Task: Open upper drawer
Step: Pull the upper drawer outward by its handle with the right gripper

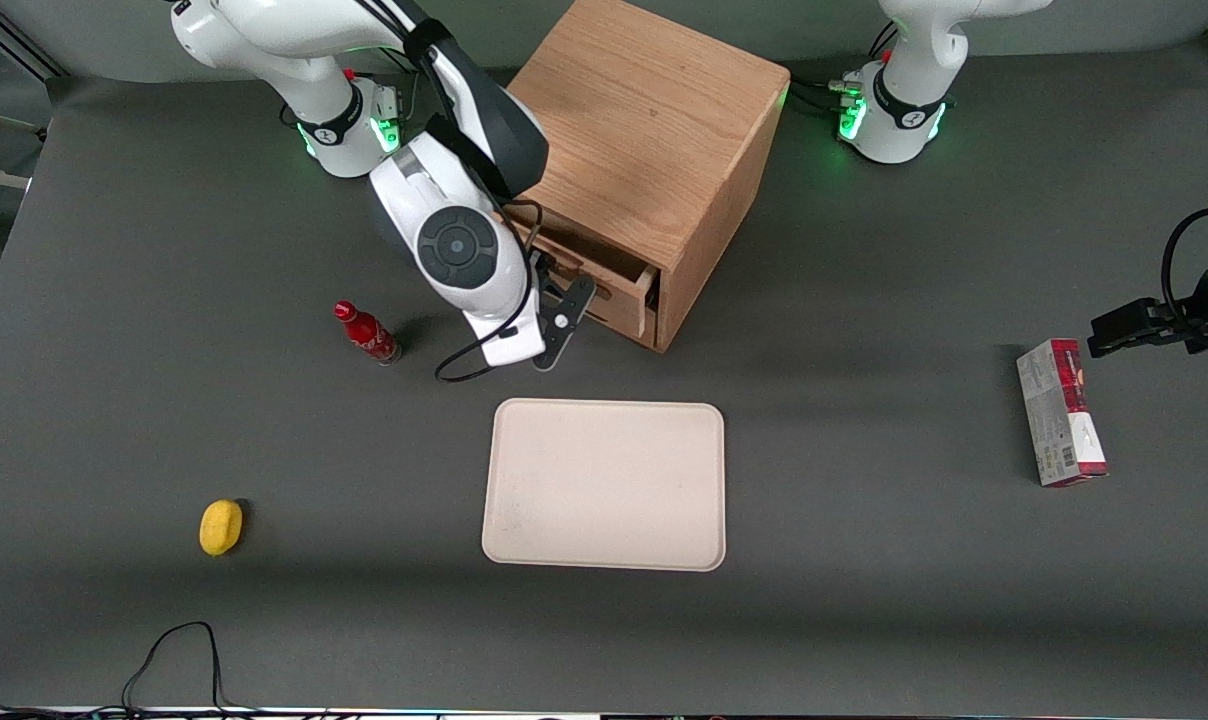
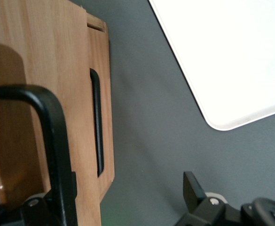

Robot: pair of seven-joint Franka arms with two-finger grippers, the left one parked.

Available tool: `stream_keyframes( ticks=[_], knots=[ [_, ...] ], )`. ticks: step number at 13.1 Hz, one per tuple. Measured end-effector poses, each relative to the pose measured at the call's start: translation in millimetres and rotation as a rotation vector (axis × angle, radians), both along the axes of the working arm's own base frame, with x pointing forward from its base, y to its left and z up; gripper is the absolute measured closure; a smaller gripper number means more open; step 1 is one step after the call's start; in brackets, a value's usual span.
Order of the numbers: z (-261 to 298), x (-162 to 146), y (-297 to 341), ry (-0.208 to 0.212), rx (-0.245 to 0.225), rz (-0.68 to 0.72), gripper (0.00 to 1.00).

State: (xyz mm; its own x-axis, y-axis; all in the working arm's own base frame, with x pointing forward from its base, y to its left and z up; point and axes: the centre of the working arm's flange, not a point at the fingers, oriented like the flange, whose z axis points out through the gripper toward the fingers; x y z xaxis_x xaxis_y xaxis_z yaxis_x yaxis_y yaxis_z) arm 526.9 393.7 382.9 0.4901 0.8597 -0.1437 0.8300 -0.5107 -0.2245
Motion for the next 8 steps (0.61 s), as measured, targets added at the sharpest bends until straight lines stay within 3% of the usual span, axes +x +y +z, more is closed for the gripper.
stream_keyframes(
  ticks=[8],
  knots=[
    [5.4, 28.8, -30.0, -0.042, 0.03, -0.046, 0.0]
  ],
)
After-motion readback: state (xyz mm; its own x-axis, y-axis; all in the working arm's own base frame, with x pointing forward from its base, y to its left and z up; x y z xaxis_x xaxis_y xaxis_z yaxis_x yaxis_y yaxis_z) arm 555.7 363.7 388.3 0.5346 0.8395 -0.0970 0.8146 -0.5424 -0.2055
